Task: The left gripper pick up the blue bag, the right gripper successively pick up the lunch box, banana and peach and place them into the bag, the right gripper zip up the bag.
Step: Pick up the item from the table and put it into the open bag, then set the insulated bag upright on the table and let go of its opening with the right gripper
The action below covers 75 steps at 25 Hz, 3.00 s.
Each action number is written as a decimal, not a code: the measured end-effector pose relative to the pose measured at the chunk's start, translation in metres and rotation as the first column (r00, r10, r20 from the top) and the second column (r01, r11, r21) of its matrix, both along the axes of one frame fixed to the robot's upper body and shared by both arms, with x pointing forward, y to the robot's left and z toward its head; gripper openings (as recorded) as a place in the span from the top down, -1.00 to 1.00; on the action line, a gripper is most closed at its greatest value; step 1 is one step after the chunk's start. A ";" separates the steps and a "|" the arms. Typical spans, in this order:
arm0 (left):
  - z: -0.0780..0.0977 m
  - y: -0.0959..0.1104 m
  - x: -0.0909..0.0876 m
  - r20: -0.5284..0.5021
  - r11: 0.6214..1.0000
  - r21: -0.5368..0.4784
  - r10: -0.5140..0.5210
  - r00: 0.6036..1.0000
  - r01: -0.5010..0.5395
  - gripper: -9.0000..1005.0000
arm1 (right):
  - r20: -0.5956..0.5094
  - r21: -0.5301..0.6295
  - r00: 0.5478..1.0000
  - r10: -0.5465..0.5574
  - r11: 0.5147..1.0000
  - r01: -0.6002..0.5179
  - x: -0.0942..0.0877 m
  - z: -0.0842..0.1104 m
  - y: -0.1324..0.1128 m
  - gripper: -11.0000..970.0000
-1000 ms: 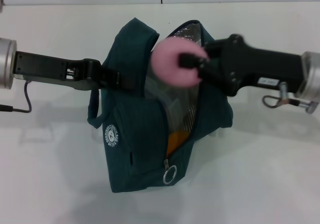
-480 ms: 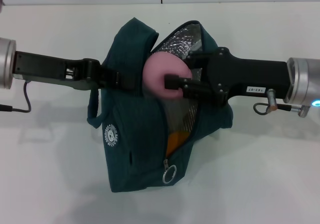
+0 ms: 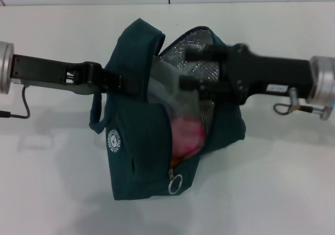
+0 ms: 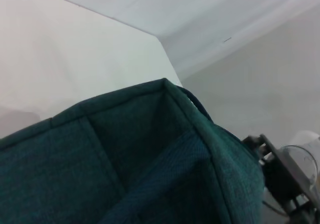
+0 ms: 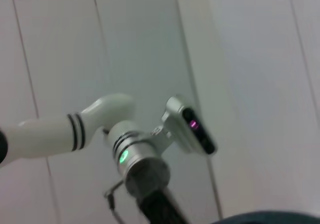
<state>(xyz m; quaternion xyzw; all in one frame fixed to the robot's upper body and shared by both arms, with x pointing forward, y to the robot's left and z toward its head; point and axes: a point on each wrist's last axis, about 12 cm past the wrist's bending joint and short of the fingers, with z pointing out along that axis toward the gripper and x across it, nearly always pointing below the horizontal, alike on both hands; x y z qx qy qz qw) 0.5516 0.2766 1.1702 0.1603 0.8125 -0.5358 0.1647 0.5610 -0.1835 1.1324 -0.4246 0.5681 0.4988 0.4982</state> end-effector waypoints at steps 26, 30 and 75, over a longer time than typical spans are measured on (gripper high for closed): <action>0.000 -0.001 0.001 0.003 1.000 -0.009 0.007 1.000 -0.007 0.89 | -0.214 0.004 0.922 -0.322 0.944 0.330 0.013 -0.016 -0.058 -0.37; 0.000 -0.001 0.001 0.003 1.000 -0.009 0.007 1.000 -0.007 0.89 | -0.237 -0.057 0.920 -0.314 0.949 0.309 0.019 -0.014 -0.053 -0.37; -0.003 -0.001 0.001 0.011 1.000 -0.013 0.020 1.000 -0.020 0.89 | -0.342 -0.337 0.881 -0.326 0.918 0.209 0.038 0.011 -0.029 -0.62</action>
